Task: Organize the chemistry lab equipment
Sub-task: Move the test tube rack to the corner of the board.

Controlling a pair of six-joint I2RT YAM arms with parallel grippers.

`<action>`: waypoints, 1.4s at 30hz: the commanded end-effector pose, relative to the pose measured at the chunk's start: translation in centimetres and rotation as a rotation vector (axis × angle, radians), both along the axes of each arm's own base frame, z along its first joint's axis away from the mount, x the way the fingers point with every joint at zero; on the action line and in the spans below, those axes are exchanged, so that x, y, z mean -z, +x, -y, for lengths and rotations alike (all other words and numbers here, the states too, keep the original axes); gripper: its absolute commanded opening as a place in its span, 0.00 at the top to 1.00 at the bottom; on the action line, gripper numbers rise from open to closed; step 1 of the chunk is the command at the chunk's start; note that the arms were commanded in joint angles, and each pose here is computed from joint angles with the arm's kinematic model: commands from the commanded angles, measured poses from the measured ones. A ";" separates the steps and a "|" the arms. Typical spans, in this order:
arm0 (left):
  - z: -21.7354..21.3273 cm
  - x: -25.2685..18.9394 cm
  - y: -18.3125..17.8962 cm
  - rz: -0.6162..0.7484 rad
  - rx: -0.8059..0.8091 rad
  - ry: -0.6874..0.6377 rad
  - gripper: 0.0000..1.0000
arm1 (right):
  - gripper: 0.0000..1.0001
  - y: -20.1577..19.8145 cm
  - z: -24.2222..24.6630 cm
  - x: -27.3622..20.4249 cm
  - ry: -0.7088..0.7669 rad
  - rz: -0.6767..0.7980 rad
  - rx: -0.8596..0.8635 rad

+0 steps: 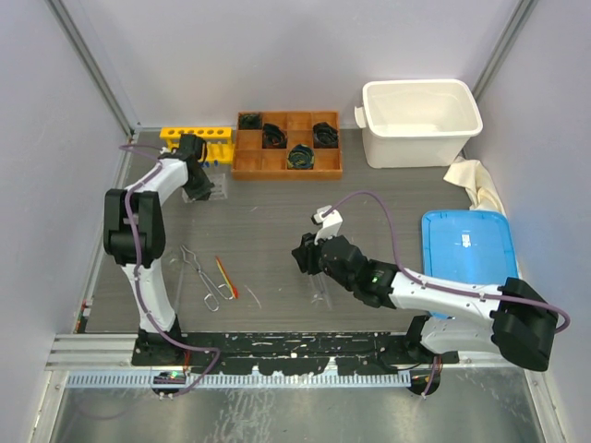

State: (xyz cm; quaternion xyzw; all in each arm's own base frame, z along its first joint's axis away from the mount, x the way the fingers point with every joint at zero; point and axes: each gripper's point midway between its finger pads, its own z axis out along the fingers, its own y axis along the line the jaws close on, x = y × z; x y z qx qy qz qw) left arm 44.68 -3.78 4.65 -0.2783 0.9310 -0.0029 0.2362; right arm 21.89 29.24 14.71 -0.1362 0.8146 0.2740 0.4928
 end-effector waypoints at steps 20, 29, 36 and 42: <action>-3.7 -1.8 6.0 0.039 -0.053 0.088 1.00 | 0.63 1.5 -0.8 0.0 -0.010 0.033 0.024; -3.5 -1.6 8.1 0.059 -0.050 0.061 1.00 | 0.63 2.0 -1.1 0.2 -0.021 0.036 0.025; -2.7 -1.2 8.7 0.070 -0.049 0.019 1.00 | 0.63 2.2 -1.0 0.6 -0.031 0.030 0.031; -2.5 -0.7 9.0 0.065 -0.046 0.012 1.00 | 0.63 2.4 -0.9 0.6 -0.036 0.029 0.034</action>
